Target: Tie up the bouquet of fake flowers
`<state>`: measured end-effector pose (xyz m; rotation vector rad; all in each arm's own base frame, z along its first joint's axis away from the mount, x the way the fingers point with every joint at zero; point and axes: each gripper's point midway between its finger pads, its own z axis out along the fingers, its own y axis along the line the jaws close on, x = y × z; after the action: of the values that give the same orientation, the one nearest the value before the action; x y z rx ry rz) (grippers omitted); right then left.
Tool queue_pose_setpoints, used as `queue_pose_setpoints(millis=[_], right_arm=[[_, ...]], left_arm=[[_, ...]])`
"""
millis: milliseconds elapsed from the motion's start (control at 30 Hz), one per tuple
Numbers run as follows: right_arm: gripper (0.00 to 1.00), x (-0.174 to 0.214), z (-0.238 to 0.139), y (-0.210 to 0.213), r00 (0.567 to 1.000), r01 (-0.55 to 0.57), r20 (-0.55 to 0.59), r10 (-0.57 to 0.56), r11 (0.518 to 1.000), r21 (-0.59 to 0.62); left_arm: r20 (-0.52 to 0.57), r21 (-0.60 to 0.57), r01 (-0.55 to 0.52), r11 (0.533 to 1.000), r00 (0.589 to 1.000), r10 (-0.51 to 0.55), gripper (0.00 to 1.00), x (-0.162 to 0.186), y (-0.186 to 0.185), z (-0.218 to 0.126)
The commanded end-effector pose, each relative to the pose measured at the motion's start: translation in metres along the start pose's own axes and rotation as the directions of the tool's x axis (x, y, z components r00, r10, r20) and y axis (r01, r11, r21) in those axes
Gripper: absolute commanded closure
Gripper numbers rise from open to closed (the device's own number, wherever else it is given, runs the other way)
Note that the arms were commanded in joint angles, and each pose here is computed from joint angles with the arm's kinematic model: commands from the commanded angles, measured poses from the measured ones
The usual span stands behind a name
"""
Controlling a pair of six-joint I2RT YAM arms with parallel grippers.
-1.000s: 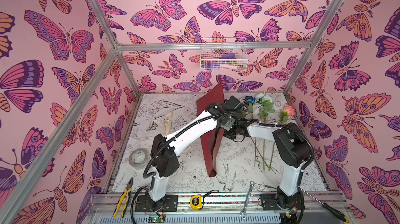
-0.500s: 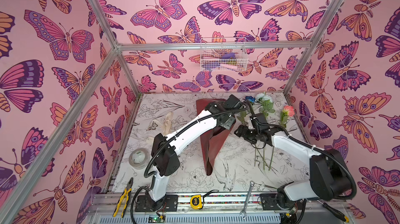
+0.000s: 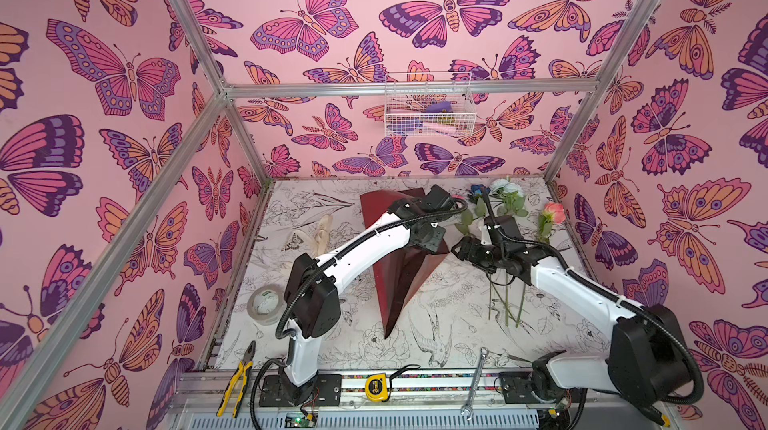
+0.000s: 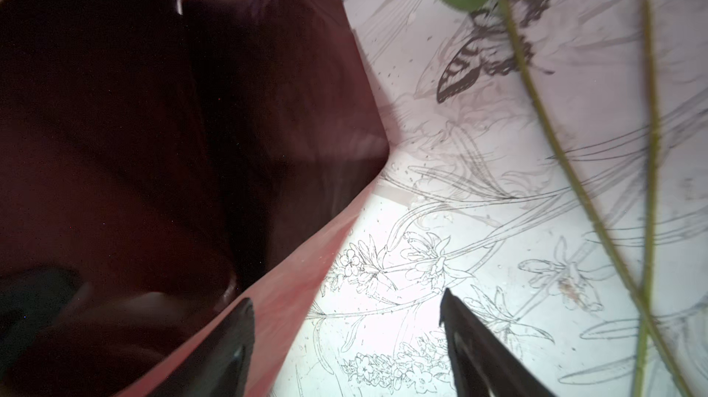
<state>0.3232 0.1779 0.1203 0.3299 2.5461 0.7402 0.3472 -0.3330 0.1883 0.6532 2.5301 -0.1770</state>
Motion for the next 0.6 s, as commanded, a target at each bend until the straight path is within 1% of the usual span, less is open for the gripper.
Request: queue_pose_setpoints(millis=[0,100,200,333,467,567], right_arm=[[0.26,-0.007,0.007,0.032,0.996,0.085,-0.007,-0.086,0.993,-0.085],[0.30,-0.015,0.017,0.047,0.993,0.115,-0.016,-0.118,0.985,-0.131],[0.34,-0.025,0.024,0.062,0.987,0.149,-0.026,-0.155,0.976,-0.160],[0.36,-0.033,0.031,0.069,0.980,0.188,-0.039,-0.195,0.971,-0.145],[0.37,-0.038,0.026,0.070,0.971,0.232,-0.035,-0.237,0.967,-0.108],[0.37,-0.036,0.026,0.074,0.967,0.245,-0.044,-0.252,0.962,-0.123]], left_arm=[[0.130,0.075,0.054,0.996,0.989,-0.064,1.00,-0.018,0.004,-0.037],[0.195,0.113,0.062,0.992,0.977,-0.083,1.00,-0.019,0.008,-0.050],[0.221,0.135,0.074,0.988,0.970,-0.102,1.00,-0.013,0.014,-0.055],[0.216,0.142,0.093,0.986,0.969,-0.122,1.00,-0.005,0.024,-0.054],[0.215,0.141,0.103,0.985,0.968,-0.132,1.00,0.001,0.028,-0.054],[0.222,0.145,0.104,0.984,0.966,-0.135,1.00,0.002,0.029,-0.055]])
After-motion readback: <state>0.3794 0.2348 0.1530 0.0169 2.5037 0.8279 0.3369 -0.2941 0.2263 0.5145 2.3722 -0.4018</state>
